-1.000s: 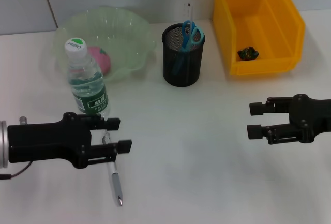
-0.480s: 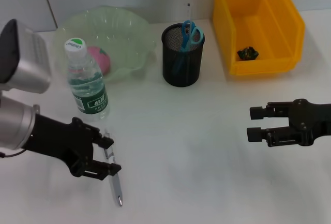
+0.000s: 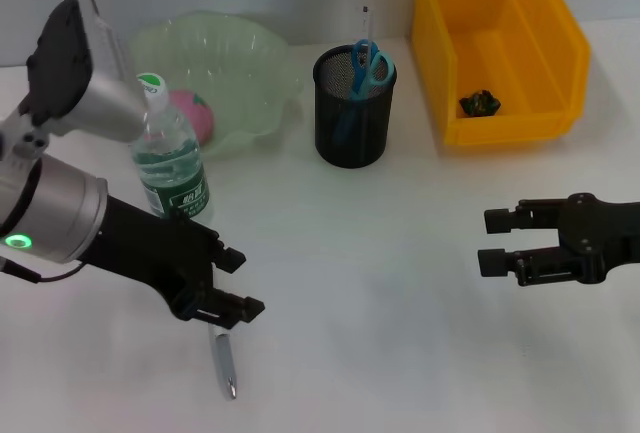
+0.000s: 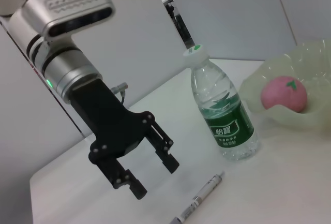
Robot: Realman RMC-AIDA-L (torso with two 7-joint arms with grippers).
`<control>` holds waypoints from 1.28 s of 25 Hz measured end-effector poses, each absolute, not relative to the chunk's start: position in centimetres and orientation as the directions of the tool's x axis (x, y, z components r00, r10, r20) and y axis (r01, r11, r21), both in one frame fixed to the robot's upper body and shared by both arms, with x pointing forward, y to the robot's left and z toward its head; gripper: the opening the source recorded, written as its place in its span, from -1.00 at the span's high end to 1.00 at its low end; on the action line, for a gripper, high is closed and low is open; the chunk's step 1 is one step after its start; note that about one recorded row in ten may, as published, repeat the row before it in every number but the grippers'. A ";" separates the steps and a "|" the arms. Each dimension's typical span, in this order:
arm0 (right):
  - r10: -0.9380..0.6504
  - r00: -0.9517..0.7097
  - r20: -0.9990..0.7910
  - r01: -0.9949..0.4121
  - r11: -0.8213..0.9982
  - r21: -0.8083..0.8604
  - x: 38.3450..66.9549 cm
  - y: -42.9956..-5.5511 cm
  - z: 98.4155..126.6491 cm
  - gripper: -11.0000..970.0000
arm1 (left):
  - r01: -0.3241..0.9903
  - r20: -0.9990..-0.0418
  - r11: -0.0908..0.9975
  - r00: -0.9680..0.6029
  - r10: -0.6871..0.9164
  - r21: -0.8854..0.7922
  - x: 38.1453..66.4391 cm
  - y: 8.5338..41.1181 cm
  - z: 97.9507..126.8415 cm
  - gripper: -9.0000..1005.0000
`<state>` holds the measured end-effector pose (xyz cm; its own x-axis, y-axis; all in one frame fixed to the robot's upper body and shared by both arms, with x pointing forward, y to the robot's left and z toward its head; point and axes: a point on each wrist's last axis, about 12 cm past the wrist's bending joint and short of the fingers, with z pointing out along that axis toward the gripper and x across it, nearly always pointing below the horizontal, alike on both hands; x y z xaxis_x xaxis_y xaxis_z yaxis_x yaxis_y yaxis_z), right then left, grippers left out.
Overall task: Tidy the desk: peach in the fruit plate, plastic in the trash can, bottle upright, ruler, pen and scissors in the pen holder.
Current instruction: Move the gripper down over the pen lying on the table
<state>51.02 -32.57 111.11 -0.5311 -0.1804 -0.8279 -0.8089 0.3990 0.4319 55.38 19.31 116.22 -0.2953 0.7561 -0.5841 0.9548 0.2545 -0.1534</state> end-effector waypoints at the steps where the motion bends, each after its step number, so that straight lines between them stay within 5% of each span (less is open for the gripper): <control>1: -0.183 -0.531 -0.828 -0.809 0.399 0.431 51.1 -32.6 111.1 -0.62 | 0.941 -0.573 0.287 -0.336 0.748 -0.179 55.4 19.1 116.3 -0.23; 15: -0.265 -0.519 -0.812 -0.816 0.436 0.379 51.8 -33.0 111.2 -0.62 | 0.680 -0.357 0.650 -0.732 0.580 -0.339 56.8 17.9 115.5 -0.23; 32: -0.317 -0.512 -0.798 -0.816 0.470 0.337 52.5 -33.2 111.1 -0.62 | 0.629 -0.279 0.714 -0.777 0.565 -0.308 56.2 16.3 114.9 -0.23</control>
<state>52.46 -33.22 111.08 -0.5122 -0.3169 -0.7982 -0.8159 0.4699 0.3370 56.21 16.33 114.86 -0.7768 0.5647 -0.2788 0.6293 0.7135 -0.3080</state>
